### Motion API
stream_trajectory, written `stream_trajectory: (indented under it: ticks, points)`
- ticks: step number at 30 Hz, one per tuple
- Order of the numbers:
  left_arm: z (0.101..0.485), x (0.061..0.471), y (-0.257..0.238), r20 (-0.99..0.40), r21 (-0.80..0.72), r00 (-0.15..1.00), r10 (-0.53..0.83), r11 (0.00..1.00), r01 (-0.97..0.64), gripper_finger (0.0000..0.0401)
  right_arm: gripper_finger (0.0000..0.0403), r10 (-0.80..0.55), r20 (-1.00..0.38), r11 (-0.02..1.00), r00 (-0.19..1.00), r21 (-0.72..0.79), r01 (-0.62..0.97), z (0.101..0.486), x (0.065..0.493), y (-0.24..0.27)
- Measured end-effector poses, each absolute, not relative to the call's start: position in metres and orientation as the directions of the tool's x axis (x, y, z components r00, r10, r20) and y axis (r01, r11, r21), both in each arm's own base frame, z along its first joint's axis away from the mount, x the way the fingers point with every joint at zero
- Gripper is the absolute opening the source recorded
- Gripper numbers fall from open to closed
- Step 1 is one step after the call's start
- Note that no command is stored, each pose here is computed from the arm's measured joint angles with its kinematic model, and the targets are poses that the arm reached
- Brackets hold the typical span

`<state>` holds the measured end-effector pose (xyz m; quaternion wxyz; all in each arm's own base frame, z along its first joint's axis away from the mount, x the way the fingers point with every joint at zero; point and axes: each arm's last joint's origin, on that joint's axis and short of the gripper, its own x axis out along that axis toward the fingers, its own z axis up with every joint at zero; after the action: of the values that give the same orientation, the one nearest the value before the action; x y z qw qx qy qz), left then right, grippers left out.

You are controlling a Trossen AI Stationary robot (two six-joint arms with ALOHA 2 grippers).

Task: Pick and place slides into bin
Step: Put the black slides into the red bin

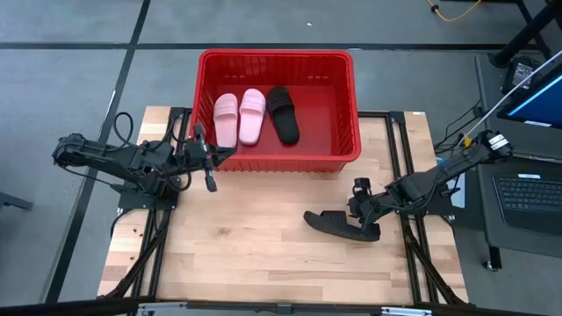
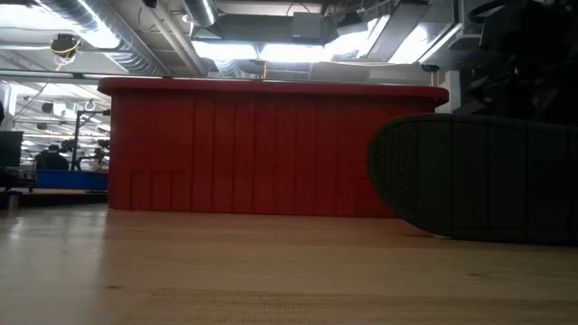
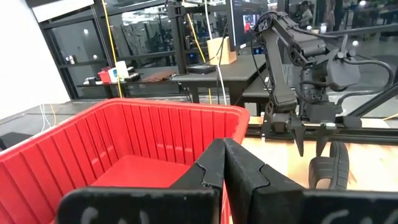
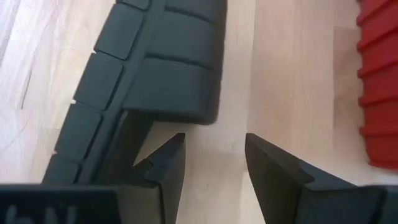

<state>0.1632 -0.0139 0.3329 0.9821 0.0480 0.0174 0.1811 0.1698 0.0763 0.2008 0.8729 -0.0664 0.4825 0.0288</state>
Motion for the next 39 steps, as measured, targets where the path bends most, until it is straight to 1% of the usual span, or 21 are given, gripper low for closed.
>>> stream_trajectory:
  ticks: [9,16,21,30,32,34,37,39]
  points:
    - [0.333,0.163,-0.014,-0.017,0.100,0.934,0.357,0.930,-0.354,0.0002,0.0167,0.020,-0.801,0.991,0.599,-0.064,-0.118,0.186,0.172,0.077]
    - [0.333,0.163,-0.014,-0.017,0.093,0.934,0.358,0.930,-0.355,0.0002,0.0167,0.029,-0.786,0.989,0.617,-0.065,-0.129,0.172,0.170,0.076]
    - [0.333,0.163,-0.014,-0.017,0.060,0.934,0.357,0.933,-0.356,0.0003,0.0167,0.037,-0.745,0.991,0.667,-0.058,-0.120,0.165,0.170,0.076]
    - [0.333,0.163,-0.014,-0.017,0.057,0.934,0.357,0.933,-0.356,0.0002,0.0163,0.066,-0.679,0.991,0.731,-0.041,-0.128,0.160,0.172,0.077]
    - [0.333,0.163,-0.014,-0.017,0.057,0.934,0.358,0.933,-0.356,0.0002,0.0152,0.076,-0.658,0.991,0.749,-0.030,-0.127,0.162,0.174,0.078]
    - [0.333,0.163,-0.014,-0.017,0.057,0.934,0.358,0.933,-0.356,0.0003,0.0132,0.098,-0.631,0.991,0.770,-0.008,-0.133,0.165,0.176,0.079]
    - [0.333,0.163,-0.014,-0.017,0.057,0.934,0.358,0.933,-0.356,0.0003,0.0088,0.147,-0.610,0.986,0.779,0.028,-0.164,0.167,0.178,0.081]
    - [0.333,0.163,-0.014,-0.017,0.057,0.934,0.357,0.933,-0.356,0.0002,0.0048,0.179,-0.603,0.982,0.777,0.061,-0.178,0.168,0.178,0.082]
